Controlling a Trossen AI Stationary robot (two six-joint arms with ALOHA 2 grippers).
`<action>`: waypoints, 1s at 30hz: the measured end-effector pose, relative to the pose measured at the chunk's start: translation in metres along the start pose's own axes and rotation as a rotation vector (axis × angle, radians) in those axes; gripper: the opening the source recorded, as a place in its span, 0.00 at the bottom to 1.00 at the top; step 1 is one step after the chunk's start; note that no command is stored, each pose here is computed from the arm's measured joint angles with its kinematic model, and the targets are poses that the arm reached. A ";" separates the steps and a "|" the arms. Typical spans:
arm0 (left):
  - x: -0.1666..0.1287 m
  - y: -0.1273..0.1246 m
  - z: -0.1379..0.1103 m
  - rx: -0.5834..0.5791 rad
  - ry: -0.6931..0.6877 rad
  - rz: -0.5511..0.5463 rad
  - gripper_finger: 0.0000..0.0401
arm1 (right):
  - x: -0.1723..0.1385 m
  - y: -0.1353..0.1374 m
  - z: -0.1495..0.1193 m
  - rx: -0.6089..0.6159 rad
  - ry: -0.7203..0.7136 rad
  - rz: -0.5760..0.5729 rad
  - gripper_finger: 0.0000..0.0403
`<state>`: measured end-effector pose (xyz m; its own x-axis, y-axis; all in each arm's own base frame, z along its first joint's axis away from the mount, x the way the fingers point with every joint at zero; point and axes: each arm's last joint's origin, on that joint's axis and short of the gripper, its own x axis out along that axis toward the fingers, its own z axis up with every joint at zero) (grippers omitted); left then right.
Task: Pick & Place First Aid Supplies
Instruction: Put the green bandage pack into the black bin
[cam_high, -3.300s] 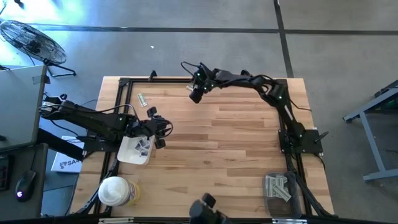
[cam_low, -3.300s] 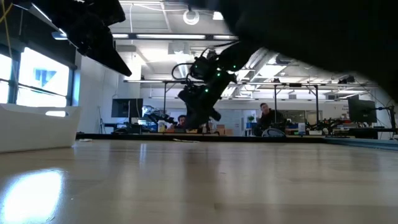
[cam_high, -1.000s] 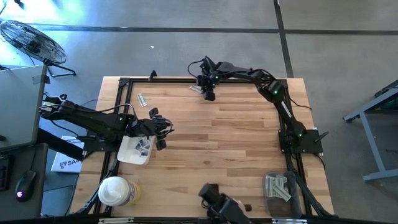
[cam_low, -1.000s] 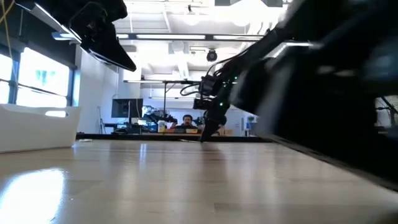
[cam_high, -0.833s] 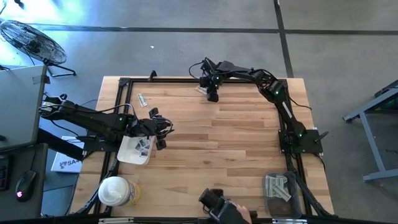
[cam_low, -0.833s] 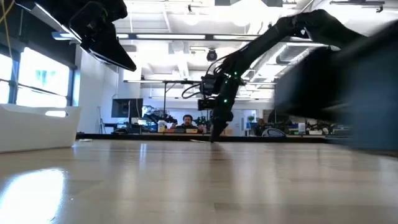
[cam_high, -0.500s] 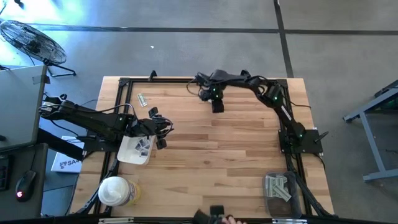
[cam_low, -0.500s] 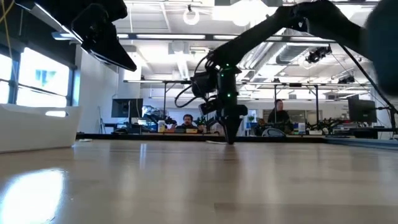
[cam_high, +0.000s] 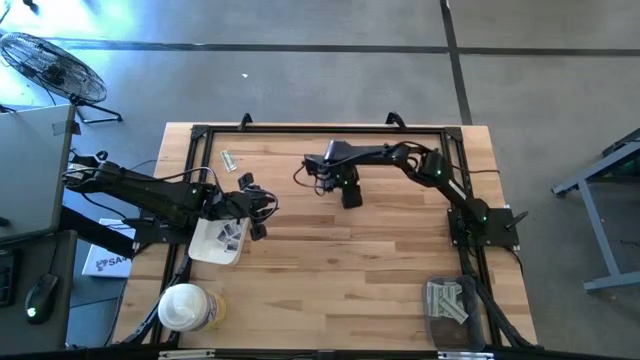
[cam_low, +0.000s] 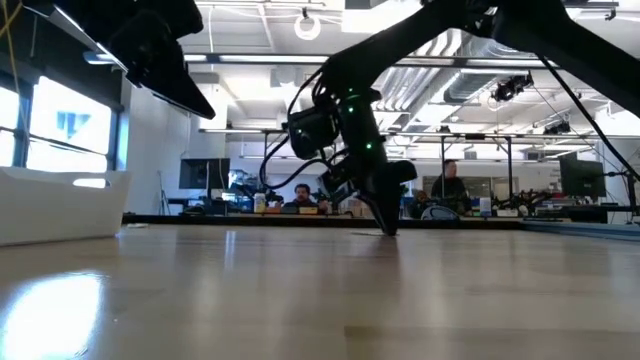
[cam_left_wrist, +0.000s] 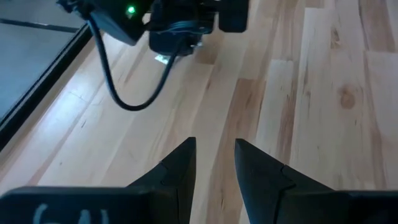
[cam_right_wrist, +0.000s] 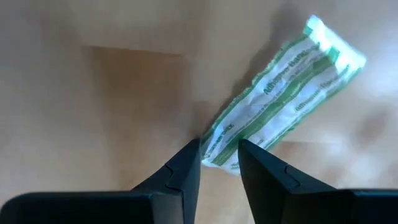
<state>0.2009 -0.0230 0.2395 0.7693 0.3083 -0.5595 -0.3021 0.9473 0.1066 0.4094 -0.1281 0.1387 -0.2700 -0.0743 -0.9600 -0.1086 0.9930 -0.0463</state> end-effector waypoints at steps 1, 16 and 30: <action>0.000 0.000 0.000 0.001 0.003 -0.007 0.27 | -0.001 0.004 -0.001 -0.005 -0.003 0.006 0.26; 0.000 -0.001 -0.002 -0.006 0.023 -0.048 0.27 | 0.003 0.044 -0.049 0.054 -0.334 -0.088 0.26; 0.000 -0.002 0.003 -0.022 -0.019 -0.058 0.27 | 0.013 0.043 -0.057 0.382 -0.624 -0.168 0.26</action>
<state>0.2031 -0.0248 0.2416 0.7966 0.2547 -0.5482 -0.2686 0.9616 0.0564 0.3471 -0.0918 0.1403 0.3261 -0.2747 -0.9045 0.2696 0.9441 -0.1896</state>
